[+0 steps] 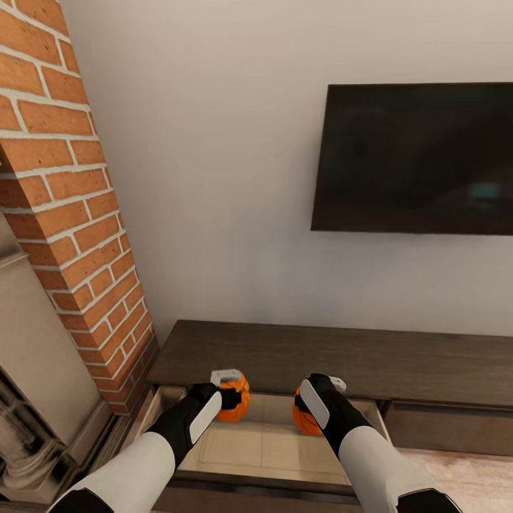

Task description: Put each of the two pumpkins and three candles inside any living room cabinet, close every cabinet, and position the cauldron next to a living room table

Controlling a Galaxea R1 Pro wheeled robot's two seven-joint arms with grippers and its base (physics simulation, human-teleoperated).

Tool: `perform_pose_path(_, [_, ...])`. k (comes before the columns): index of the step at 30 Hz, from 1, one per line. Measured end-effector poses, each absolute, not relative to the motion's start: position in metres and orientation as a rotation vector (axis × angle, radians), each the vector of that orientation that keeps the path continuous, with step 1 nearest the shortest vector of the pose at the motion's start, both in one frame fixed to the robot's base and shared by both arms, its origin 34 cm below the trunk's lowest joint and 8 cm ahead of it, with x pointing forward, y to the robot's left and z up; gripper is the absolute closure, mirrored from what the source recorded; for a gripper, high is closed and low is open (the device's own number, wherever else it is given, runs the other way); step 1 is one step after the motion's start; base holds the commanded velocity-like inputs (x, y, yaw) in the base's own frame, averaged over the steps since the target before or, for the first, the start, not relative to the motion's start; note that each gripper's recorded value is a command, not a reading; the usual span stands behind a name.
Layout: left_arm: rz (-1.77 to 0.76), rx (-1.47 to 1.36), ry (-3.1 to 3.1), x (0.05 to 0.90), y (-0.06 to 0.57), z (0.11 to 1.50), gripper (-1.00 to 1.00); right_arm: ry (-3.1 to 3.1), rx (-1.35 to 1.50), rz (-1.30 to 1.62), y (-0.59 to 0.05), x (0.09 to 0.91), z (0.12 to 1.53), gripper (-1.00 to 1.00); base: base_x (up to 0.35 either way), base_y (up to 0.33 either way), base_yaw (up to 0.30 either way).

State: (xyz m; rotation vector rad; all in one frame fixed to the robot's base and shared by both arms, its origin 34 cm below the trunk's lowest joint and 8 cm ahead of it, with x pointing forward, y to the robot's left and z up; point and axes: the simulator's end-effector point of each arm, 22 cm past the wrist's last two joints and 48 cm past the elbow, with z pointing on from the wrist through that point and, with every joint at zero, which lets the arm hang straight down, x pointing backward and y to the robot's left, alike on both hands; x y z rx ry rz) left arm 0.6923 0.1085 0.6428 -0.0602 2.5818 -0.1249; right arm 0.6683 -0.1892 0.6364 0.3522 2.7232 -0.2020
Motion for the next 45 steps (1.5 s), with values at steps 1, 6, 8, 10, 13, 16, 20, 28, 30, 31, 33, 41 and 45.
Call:
perform_pose_path(1, [-0.126,-0.056,2.595,0.69,0.107,0.64,1.0,2.723,0.352,-0.202,-0.189,0.668,0.635,1.0,0.0,0.0,0.0])
perform_pose_path(6, [-0.04,-0.068,2.62,0.683,0.113,0.628,1.0,2.724,0.35,-0.201,-0.189,0.668,0.626,1.0,0.0,0.0,0.0])
perform_pose_path(8, [-0.015,-0.082,2.623,0.682,0.118,0.624,1.0,2.724,0.349,-0.2,-0.189,0.667,0.623,1.0,0.0,0.0,0.0])
perform_pose_path(10, [-0.001,-0.091,2.626,0.681,0.121,0.619,1.0,2.725,0.35,-0.2,-0.189,0.667,0.619,1.0,0.0,0.0,0.0])
perform_pose_path(13, [0.005,-0.099,2.628,0.68,0.123,0.613,1.0,2.725,0.351,-0.198,-0.189,0.667,0.614,1.0,0.0,0.0,0.0])
perform_pose_path(16, [0.009,-0.104,2.639,0.676,0.125,0.604,1.0,2.725,0.354,-0.196,-0.189,0.666,0.608,1.0,0.0,0.0,0.0])
perform_pose_path(20, [0.016,-0.108,2.652,0.67,0.126,0.591,1.0,2.726,0.357,-0.194,-0.189,0.665,0.6,1.0,0.0,0.0,0.0])
perform_pose_path(28, [0.013,-0.108,2.646,0.669,0.123,0.576,1.0,2.72,0.359,-0.185,-0.188,0.664,0.585,1.0,0.0,0.0,0.0])
perform_pose_path(30, [0.014,-0.107,2.644,0.669,0.123,0.573,1.0,2.719,0.36,-0.185,-0.188,0.664,0.581,1.0,0.0,0.0,0.0])
perform_pose_path(31, [0.015,-0.106,2.643,0.669,0.123,0.571,1.0,2.718,0.359,-0.185,-0.188,0.664,0.579,1.0,0.0,0.0,0.0])
perform_pose_path(33, [0.016,-0.104,2.642,0.668,0.123,0.567,1.0,2.713,0.362,-0.186,-0.188,0.664,0.576,1.0,0.0,0.0,0.0])
perform_pose_path(41, [0.017,-0.101,2.638,0.667,0.123,0.552,1.0,2.708,0.363,-0.189,-0.189,0.662,0.56,1.0,0.0,0.0,0.0])
perform_pose_path(45, [0.017,-0.107,2.619,0.669,0.123,0.546,1.0,2.706,0.359,-0.192,-0.189,0.662,0.552,1.0,0.0,0.0,0.0])
